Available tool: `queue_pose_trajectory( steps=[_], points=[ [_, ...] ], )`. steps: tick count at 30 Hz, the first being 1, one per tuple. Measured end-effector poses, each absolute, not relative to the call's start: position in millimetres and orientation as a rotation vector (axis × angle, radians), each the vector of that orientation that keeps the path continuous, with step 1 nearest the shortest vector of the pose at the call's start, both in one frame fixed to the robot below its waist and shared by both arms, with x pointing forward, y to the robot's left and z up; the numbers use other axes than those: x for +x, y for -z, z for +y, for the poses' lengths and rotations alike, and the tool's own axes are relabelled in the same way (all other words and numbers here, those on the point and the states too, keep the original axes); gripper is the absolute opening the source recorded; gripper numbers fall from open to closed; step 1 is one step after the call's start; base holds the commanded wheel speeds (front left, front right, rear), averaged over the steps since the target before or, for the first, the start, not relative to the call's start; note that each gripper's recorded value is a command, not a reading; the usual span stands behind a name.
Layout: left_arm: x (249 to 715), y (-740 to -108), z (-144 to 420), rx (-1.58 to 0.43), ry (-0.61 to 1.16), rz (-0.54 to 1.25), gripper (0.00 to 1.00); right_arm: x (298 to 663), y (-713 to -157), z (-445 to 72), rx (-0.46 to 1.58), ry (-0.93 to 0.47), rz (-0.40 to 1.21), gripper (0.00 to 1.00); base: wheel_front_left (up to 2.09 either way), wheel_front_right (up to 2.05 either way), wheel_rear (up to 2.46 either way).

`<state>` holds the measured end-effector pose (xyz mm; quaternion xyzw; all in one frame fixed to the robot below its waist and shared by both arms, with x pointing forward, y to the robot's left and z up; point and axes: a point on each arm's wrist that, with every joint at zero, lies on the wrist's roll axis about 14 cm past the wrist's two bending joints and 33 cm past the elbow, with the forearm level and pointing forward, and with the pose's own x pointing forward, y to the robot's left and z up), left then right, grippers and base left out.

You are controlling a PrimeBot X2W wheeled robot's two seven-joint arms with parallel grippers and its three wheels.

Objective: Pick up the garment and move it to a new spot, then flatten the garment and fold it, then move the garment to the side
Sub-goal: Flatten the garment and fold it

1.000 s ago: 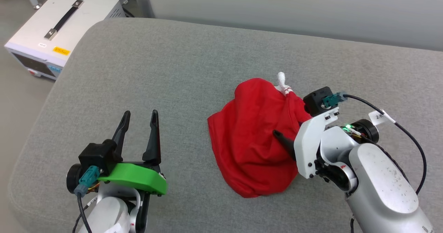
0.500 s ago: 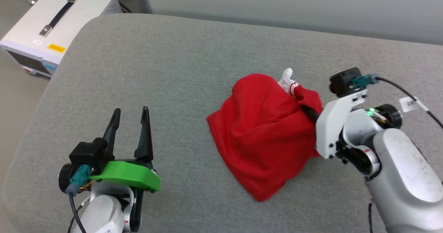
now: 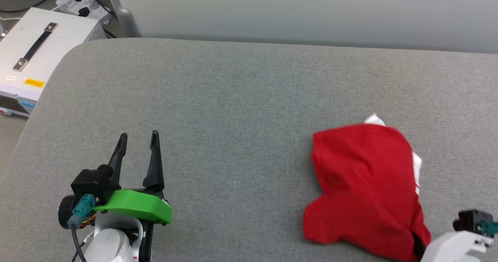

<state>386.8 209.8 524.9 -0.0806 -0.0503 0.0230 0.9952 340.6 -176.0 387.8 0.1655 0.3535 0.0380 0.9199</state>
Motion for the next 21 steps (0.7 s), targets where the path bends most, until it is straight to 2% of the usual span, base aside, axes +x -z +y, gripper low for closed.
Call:
queue_pose_trajectory(
  steps=[3,4,5,6,7,8,9,10,15,16,21],
  points=[
    [388,-526,210,-0.158,-0.043,-0.103,1.00,310,-367,-181,0.379,-0.038,0.794,0.00,0.00,0.00,0.00],
    [388,-526,210,-0.156,-0.043,-0.101,1.00,308,-365,-180,0.384,-0.039,0.798,0.10,0.00,0.00,0.00],
    [388,-524,210,-0.153,-0.043,-0.097,1.00,309,-366,-176,0.398,-0.047,0.785,0.33,0.00,0.00,0.00],
    [388,-521,210,-0.155,-0.042,-0.083,1.00,316,-374,-175,0.418,-0.043,0.705,1.00,0.00,0.00,0.00],
    [387,-520,209,-0.158,-0.041,-0.078,1.00,319,-378,-173,0.420,-0.044,0.667,1.00,0.00,0.00,0.00],
    [385,-516,209,-0.157,-0.041,-0.067,1.00,337,-403,-175,0.416,-0.035,0.503,1.00,0.00,0.00,0.00],
    [384,-515,209,-0.158,-0.040,-0.063,1.00,345,-415,-179,0.409,-0.027,0.433,1.00,0.00,0.00,0.00],
    [382,-513,207,-0.162,-0.035,-0.050,1.00,359,-443,-187,0.366,-0.016,0.288,1.00,0.00,0.00,0.00],
    [378,-515,207,-0.161,-0.034,-0.056,1.00,365,-469,-190,0.260,-0.025,0.177,1.00,0.00,0.00,0.00],
    [376,-516,205,-0.160,-0.027,-0.052,1.00,367,-486,-190,0.184,-0.038,0.129,1.00,0.00,0.00,0.00],
    [377,-513,189,-0.153,0.033,-0.019,1.00,366,-511,-180,0.141,-0.073,0.066,1.00,0.00,0.00,0.00]
  ],
)
